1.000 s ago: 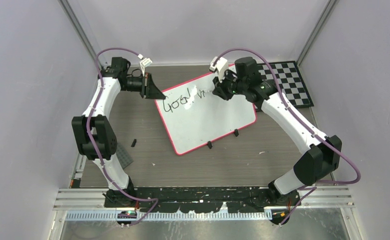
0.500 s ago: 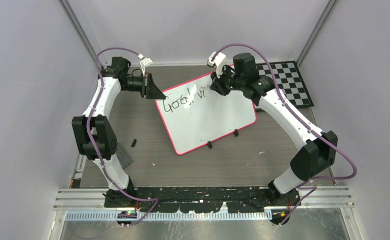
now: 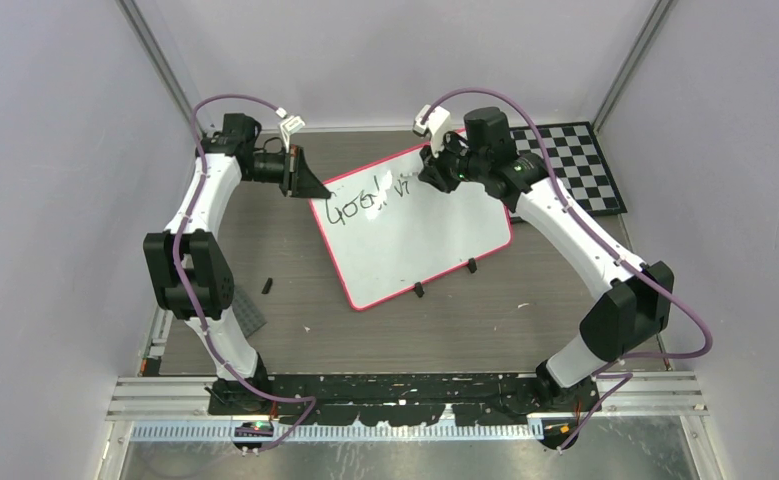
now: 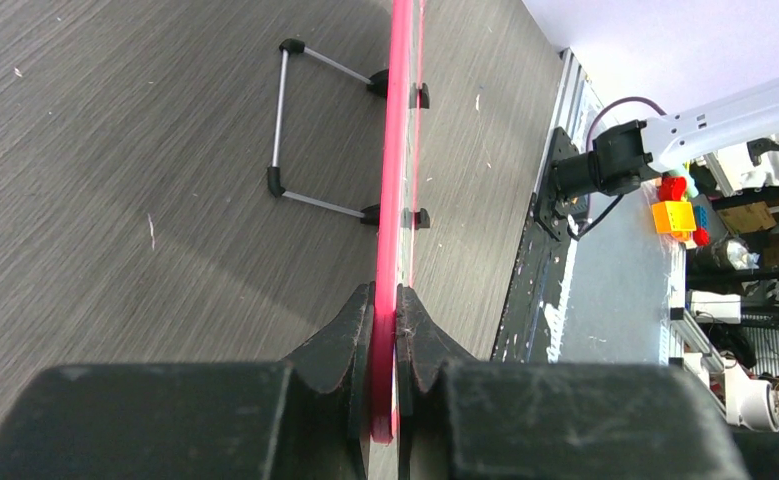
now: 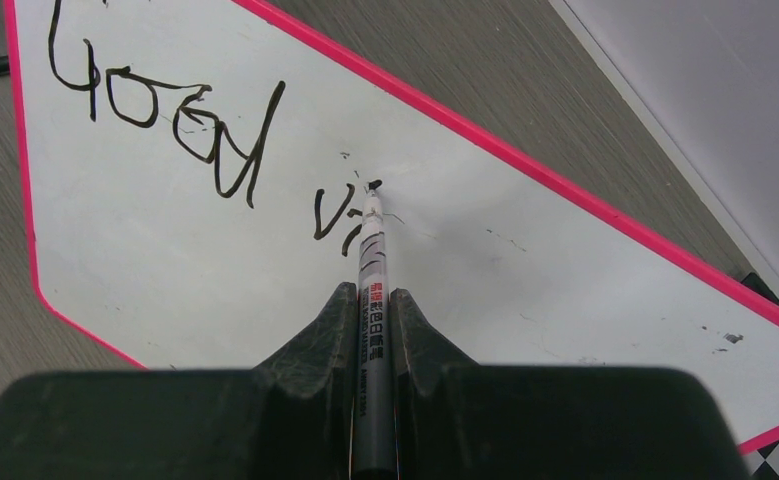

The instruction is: Write a sentence on the whiteboard

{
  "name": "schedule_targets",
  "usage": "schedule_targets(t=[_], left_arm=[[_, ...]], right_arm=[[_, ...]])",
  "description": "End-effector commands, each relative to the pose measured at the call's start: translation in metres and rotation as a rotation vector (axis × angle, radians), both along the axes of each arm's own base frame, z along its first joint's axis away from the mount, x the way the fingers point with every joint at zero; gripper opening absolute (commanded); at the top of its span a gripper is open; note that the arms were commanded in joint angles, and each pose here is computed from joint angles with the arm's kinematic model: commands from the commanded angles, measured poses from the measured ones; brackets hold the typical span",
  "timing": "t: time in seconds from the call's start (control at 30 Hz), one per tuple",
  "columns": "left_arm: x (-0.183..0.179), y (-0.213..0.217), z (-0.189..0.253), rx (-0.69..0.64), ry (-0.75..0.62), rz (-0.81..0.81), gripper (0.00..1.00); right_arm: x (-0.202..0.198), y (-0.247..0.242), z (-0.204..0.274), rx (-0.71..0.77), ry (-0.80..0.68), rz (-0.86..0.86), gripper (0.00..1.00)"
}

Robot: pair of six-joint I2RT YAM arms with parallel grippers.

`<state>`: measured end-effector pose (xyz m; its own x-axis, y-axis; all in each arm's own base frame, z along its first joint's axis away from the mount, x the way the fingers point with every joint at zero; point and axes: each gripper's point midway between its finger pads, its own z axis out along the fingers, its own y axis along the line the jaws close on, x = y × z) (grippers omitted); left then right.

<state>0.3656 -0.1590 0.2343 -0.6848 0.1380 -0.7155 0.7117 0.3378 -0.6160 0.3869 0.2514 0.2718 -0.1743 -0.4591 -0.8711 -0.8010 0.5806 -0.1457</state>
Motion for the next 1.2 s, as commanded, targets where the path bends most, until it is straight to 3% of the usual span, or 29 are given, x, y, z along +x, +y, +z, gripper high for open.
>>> schedule_targets(t=[0.0, 0.13, 0.3, 0.47, 0.67, 0.83, 1.17], left_arm=[[0.003, -0.004, 0.000, 0.045, -0.043, -0.018, 0.00], [0.004, -0.003, 0.005, 0.056, -0.055, -0.012, 0.09], [0.003, -0.002, 0.007, 0.061, -0.060, -0.006, 0.31], [0.005, -0.002, 0.006, 0.065, -0.061, 0.009, 0.39], [0.007, -0.003, 0.003, 0.069, -0.048, 0.011, 0.42], [0.008, -0.006, -0.001, 0.073, -0.036, 0.008, 0.43], [0.009, -0.011, -0.003, 0.067, -0.030, -0.004, 0.34]], right_arm=[[-0.004, -0.001, 0.033, 0.044, -0.076, -0.005, 0.00], [-0.013, -0.003, 0.046, 0.072, -0.094, -0.001, 0.00], [-0.022, -0.007, 0.048, 0.103, -0.068, -0.022, 0.00], [-0.022, -0.012, 0.048, 0.172, 0.009, -0.065, 0.00], [-0.015, -0.025, 0.040, 0.234, 0.105, -0.113, 0.00], [-0.011, -0.033, 0.026, 0.195, 0.116, -0.124, 0.00], [-0.004, -0.033, 0.025, 0.143, 0.064, -0.103, 0.00]])
